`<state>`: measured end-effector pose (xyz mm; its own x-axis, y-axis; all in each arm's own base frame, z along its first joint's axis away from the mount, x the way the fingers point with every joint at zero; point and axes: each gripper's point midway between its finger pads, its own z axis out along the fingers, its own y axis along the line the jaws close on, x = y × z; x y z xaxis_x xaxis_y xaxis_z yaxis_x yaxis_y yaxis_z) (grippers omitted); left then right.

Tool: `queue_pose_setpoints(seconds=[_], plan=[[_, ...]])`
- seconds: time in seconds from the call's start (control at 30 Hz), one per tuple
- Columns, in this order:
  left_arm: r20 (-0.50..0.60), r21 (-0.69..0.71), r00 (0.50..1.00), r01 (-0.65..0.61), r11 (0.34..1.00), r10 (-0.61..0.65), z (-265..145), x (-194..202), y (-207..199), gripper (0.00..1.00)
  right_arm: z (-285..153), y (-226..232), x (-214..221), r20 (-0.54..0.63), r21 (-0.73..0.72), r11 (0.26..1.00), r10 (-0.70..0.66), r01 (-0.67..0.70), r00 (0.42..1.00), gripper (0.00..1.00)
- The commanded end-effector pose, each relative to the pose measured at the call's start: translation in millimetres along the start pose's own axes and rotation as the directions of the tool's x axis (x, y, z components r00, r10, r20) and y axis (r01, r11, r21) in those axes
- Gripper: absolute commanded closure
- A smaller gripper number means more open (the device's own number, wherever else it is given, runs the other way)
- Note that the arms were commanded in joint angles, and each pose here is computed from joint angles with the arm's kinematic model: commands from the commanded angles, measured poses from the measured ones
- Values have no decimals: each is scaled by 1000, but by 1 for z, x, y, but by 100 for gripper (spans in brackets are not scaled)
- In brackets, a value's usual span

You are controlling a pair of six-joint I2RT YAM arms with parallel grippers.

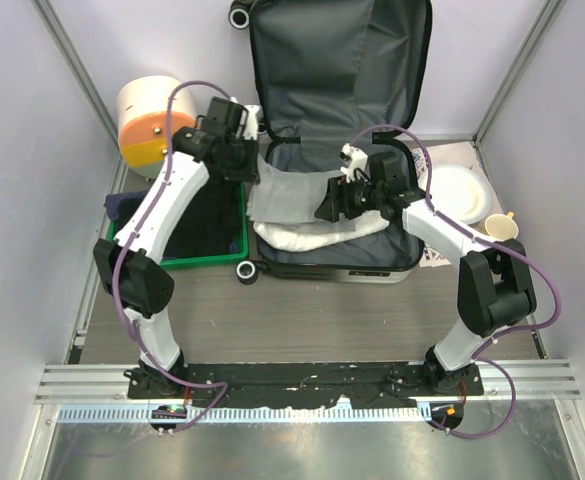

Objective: Open, take out, and arrange the luggage

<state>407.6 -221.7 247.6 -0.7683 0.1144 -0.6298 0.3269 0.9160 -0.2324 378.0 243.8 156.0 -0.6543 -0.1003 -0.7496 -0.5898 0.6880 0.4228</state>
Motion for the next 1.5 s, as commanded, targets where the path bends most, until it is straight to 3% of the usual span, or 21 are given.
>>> queue_pose_setpoints(seconds=[0.0, 0.5, 0.63, 0.97, 1.27, 1.37, 1.4, 1.47], plan=[[38, -45, 999, 3, 999, -1, -44, -4, 43, 100, -10, 10, -36, 77, -7, 998, -56, 57, 995, 32], [97, -256, 994, 72, 964, -49, -126, 1, 163, 100, 3, 7, -39, 53, -30, 998, -62, 64, 997, 31], [94, -383, 991, 127, 915, -98, -145, 20, 238, 100, 7, 7, -39, 42, -46, 997, -54, 56, 998, 31], [9, -564, 992, 108, 819, -125, -99, 85, 361, 100, 10, 4, -36, 15, -42, 996, -76, 77, 997, 31], [8, -714, 989, 109, 692, -147, -116, 93, 415, 100, 8, 7, -32, 9, -49, 996, -81, 81, 997, 31], [-31, -690, 990, 80, 720, -140, -114, 101, 411, 100, 12, 15, -29, 8, -73, 993, -89, 89, 996, 31], [-39, -676, 989, 79, 733, -143, -112, 101, 409, 81, 15, 19, -30, 14, -82, 992, -96, 97, 995, 31], [-51, -633, 983, 105, 767, -177, -109, 105, 397, 53, 21, 35, -29, 14, -111, 988, -107, 108, 994, 30]])
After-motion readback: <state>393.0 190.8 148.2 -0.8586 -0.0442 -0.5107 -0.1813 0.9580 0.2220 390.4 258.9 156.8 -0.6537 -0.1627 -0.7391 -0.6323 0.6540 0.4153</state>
